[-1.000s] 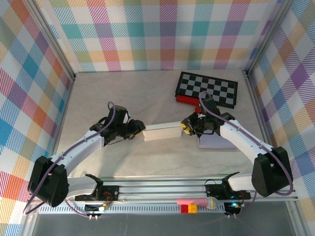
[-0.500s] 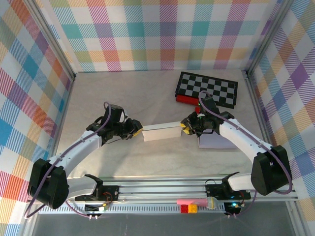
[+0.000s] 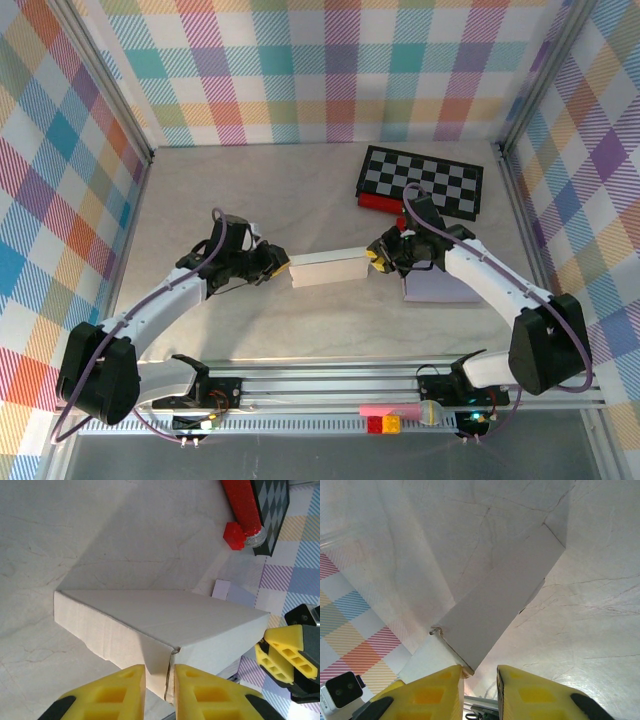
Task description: Fold the paper box
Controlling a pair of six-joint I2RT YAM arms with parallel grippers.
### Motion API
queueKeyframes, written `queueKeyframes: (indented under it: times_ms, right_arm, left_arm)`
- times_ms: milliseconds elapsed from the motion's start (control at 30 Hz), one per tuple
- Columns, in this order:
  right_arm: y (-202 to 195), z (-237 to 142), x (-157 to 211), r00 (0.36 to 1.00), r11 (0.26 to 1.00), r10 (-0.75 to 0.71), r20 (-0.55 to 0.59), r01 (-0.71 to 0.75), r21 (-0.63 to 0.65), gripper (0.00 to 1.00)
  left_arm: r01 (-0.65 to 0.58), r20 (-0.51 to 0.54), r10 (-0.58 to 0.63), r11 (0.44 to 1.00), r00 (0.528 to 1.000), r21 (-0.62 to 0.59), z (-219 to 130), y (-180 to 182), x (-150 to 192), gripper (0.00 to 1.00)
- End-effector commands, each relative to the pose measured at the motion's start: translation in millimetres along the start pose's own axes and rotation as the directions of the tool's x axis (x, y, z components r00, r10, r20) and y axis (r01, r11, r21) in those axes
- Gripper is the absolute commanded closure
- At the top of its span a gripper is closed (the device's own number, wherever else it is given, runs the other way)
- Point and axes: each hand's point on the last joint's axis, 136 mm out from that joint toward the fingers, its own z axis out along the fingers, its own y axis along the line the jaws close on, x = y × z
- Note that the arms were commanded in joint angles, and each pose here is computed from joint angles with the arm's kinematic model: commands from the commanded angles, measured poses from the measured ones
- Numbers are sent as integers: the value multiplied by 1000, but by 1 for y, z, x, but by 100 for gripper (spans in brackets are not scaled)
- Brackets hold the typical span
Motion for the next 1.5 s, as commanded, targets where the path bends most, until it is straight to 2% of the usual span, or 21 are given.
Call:
queueKeyframes:
  times_ms: [0, 200, 400, 467, 533, 667, 800, 933, 1067, 1200, 1333, 1400, 1467]
  right_arm:
    - [-45, 7, -4, 997, 981, 76, 22, -79, 177, 77]
    - [-48, 9, -3, 996, 978, 86, 17, -87, 189, 77]
    - [-37, 6, -4, 999, 986, 45, 12, -46, 158, 76]
    - [-17, -1, -5, 1000, 994, -19, 16, 17, 111, 70]
    - [4, -16, -6, 996, 997, -70, 53, 67, 49, 60]
    - [30, -32, -5, 994, 993, -16, 108, 29, -115, 36]
    - [30, -18, -1, 989, 972, 138, 52, -126, -196, 27]
    - [34, -1, -2, 979, 961, 206, 5, -201, -192, 21]
    - [36, 17, 2, 973, 963, 225, -52, -230, -137, 21]
    - [24, 36, 4, 972, 969, 216, -88, -225, -105, 28]
    - [29, 48, 3, 990, 976, 100, -101, -117, -183, 39]
    - [32, 52, 6, 992, 975, 35, -120, -60, -215, 46]
    - [36, 55, 6, 992, 965, -43, -118, 11, -262, 48]
  left_arm:
    - [43, -79, -61, 976, 995, -214, 10, 70, 28, 81]
    - [20, -113, -52, 962, 992, -271, 14, 93, 38, 89]
    - [-13, -106, -14, 968, 994, -251, 10, 83, 34, 91]
    - [-37, -96, 15, 973, 995, -229, 6, 70, 29, 90]
    - [-68, -88, 50, 975, 995, -213, 3, 56, 23, 91]
    - [-115, -77, 102, 973, 992, -198, 1, 41, 17, 91]
    - [-135, -76, 122, 972, 990, -192, 3, 35, 17, 91]
    - [-155, -80, 142, 970, 987, -189, 4, 30, 20, 91]
    - [-167, -76, 155, 967, 985, -191, 4, 28, 23, 91]
    - [-203, -56, 196, 962, 979, -185, 2, 25, 28, 91]
    - [-308, -34, 307, 933, 951, -186, 1, 22, 38, 89]
    - [-330, -19, 332, 927, 943, -178, -1, 22, 42, 88]
    - [-327, 0, 332, 928, 943, -178, -5, 23, 42, 84]
